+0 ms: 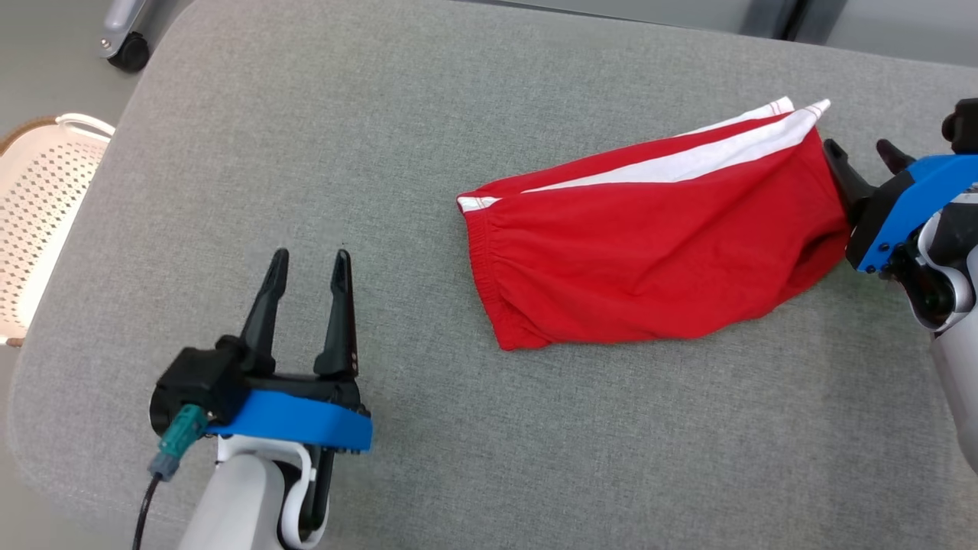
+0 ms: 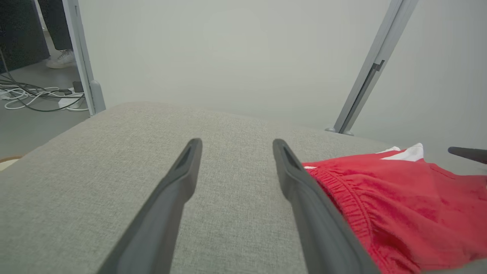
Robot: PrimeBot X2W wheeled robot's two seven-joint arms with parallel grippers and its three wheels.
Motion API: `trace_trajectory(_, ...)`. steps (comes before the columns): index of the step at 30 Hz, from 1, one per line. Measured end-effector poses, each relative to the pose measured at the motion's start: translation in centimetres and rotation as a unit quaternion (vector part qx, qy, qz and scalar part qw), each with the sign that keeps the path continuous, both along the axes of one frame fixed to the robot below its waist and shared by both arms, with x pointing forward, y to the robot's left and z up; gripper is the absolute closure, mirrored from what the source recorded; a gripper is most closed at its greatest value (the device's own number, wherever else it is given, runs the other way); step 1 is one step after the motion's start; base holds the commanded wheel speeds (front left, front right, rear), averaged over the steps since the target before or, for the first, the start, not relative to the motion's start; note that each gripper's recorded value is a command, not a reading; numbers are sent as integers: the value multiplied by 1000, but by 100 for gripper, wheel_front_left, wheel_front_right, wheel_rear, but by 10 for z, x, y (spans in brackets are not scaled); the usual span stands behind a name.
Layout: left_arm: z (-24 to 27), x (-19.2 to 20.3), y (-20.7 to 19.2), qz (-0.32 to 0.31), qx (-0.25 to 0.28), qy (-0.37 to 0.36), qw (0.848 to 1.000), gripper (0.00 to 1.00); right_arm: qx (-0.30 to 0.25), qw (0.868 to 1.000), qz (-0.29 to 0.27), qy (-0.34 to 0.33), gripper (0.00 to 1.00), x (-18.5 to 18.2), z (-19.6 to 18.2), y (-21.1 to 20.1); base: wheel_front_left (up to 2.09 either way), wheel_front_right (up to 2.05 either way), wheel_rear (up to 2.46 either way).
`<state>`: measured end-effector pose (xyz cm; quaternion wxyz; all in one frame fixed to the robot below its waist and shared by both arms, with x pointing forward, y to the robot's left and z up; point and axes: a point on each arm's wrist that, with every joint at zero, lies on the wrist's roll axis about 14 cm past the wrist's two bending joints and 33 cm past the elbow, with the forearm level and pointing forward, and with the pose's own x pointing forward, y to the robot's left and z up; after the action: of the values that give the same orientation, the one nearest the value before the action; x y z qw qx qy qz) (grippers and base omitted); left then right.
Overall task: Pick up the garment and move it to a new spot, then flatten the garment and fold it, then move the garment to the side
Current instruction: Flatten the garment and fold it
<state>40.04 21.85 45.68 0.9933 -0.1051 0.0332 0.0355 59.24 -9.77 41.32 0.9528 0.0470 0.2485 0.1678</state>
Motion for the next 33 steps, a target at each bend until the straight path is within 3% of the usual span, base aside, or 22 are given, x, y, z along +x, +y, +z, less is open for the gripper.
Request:
trace_trajectory(5,-11,-13,6,6,11,19,1000,0,5,999,-25,27,0,5,-14,0,0,0,0)
trace_trajectory(20,-12,-27,16,25,21,27,999,0,-37,991,-20,125,1,-6,-52,14,0,0,0)
trace_trajectory(21,-13,-27,16,25,20,28,999,0,-36,991,-19,128,58,-6,-53,16,0,0,0)
trace_trajectory(22,-14,-27,15,25,20,30,999,0,-35,991,-19,128,100,-6,-52,17,0,0,0)
trace_trajectory(33,-10,-10,0,-14,24,20,999,0,2,997,-30,76,100,-5,-31,19,0,0,0)
